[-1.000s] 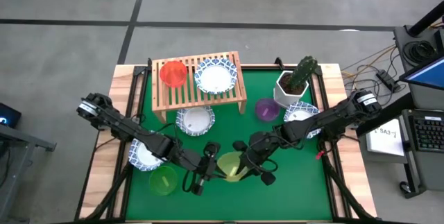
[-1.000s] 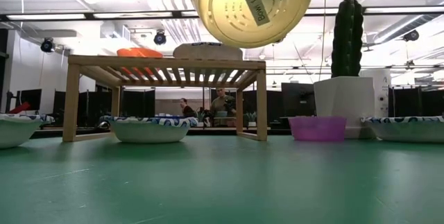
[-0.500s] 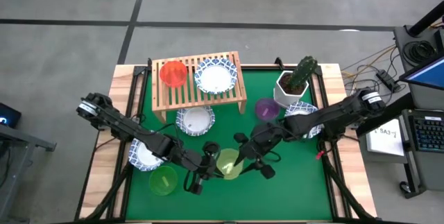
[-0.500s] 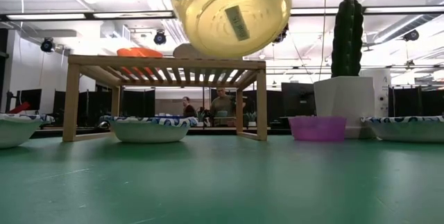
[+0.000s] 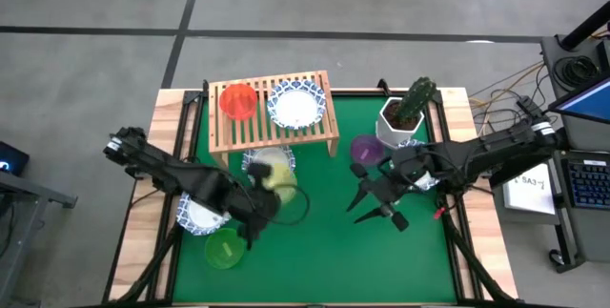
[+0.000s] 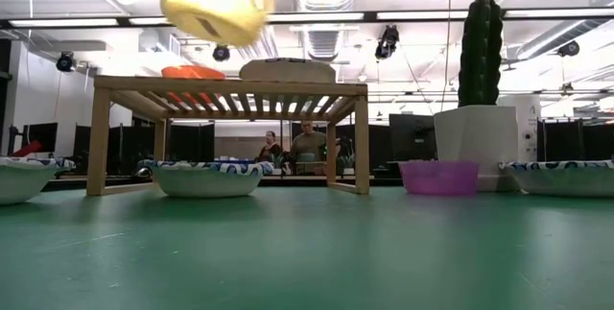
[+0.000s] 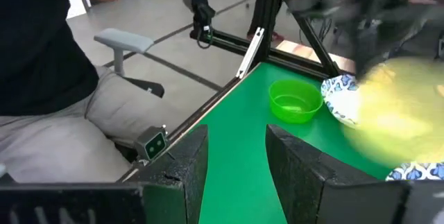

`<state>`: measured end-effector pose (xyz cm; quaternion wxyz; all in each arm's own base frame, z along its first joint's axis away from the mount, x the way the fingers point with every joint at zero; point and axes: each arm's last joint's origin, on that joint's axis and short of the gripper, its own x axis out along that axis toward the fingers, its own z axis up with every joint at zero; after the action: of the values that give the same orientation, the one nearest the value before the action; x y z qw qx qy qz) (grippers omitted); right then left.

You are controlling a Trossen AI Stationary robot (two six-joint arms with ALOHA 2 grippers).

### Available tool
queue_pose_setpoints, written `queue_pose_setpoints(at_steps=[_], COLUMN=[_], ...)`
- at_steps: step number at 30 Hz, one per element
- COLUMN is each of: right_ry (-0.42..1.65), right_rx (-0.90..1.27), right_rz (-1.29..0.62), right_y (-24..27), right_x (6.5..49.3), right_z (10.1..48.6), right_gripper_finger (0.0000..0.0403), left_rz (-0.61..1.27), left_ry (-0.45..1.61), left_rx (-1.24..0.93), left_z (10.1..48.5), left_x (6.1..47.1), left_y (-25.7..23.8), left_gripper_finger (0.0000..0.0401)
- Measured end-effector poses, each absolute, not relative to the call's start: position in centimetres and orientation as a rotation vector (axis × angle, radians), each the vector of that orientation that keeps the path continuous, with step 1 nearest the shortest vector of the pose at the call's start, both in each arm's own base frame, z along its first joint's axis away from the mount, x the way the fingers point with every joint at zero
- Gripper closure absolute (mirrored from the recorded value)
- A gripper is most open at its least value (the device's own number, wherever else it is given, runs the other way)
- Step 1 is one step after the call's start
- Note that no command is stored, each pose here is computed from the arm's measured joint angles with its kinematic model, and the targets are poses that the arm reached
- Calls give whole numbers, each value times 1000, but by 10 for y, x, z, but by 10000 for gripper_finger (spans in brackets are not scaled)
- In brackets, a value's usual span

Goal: Place and stack bowls onto a shelf
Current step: Stack the yellow bowl on top of the red bowl on the shelf

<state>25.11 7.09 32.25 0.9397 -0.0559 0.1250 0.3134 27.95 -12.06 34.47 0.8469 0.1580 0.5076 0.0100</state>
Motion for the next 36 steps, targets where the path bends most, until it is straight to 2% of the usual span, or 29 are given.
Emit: queue_pose_setpoints(at_steps=[3, 6, 14, 22, 36], right_ry=[223, 187, 164, 159, 160], right_rx=[-115, -118, -104, -118, -113], right_rz=[638, 635, 591, 592, 593], right_y=[70, 69, 65, 65, 65], right_x=[246, 243, 244, 244, 244], right_z=[310, 296, 296, 296, 296], right_gripper_finger=[269, 268, 270, 272, 272], left_rz=[242, 414, 626, 655, 669], left_ry=[1141, 1150, 1100, 970, 937], left_rx=[419, 402, 231, 144, 137], left_z=[372, 394, 421, 421, 368], left_x=[264, 250, 210, 192, 203], left_y=[-93, -57, 31, 62, 69], left_gripper_finger=[401, 401, 401, 401, 401])
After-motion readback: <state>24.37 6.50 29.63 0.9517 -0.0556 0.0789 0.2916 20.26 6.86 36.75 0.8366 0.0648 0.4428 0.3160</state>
